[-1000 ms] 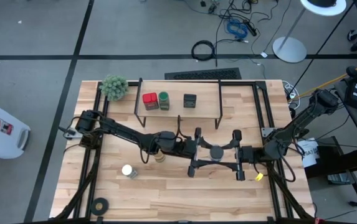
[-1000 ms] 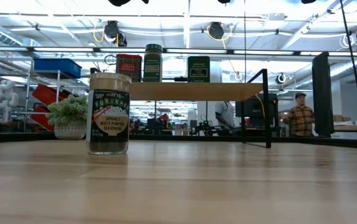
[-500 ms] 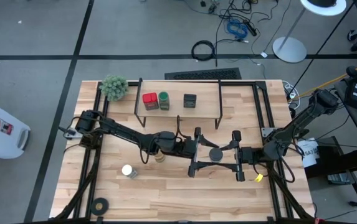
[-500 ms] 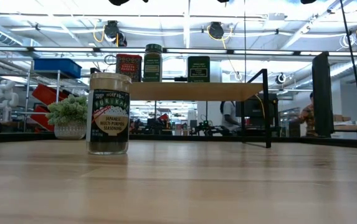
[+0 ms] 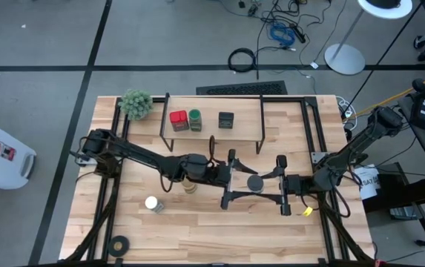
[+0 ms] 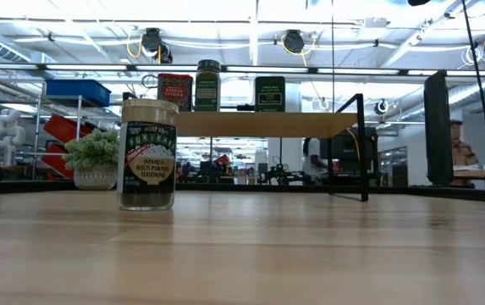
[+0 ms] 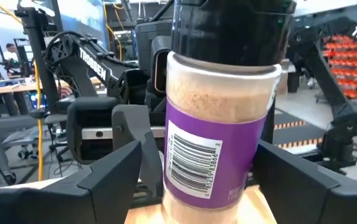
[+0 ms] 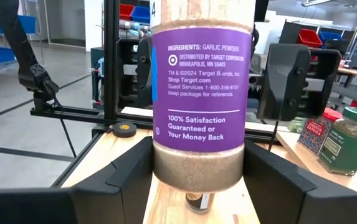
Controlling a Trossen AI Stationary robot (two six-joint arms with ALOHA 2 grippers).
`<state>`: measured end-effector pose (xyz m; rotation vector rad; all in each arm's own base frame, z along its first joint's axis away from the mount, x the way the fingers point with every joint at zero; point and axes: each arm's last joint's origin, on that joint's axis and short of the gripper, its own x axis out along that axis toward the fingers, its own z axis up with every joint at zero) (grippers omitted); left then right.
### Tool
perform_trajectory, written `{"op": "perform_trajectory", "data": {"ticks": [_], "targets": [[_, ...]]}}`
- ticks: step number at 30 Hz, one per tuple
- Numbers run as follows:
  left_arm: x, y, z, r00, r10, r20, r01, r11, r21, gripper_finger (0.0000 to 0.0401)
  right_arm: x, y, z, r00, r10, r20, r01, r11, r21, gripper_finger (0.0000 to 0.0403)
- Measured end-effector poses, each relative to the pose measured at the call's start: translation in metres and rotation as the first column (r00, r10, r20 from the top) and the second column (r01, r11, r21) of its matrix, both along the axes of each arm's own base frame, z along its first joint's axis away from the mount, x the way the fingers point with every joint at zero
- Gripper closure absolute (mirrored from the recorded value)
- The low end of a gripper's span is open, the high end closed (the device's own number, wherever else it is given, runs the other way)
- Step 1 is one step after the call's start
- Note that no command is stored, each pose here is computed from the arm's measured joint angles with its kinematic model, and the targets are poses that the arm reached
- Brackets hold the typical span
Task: Shelf spices
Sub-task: Put the black seasoning bottle on the shelf aligned with the other black seasoning can
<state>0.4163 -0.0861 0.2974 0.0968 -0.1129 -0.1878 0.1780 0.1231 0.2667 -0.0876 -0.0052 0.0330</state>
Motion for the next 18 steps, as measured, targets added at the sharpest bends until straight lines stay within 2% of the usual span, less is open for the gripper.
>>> {"op": "perform_trajectory", "data": {"ticks": [10,18], "targets": [[-0.009,-0.003,0.005,0.995,0.053,-0.085,-0.048,0.997,0.057,0.0094,0.0,0.0,-0.002,1.0,-0.013,-0.016,0.013,1.0,-0.011,0.0189],[-0.029,-0.004,0.023,0.972,0.185,-0.149,-0.164,0.976,0.142,0.0094,0.0,0.0,-0.003,1.0,-0.016,-0.025,0.016,1.0,-0.011,0.0188]]}}
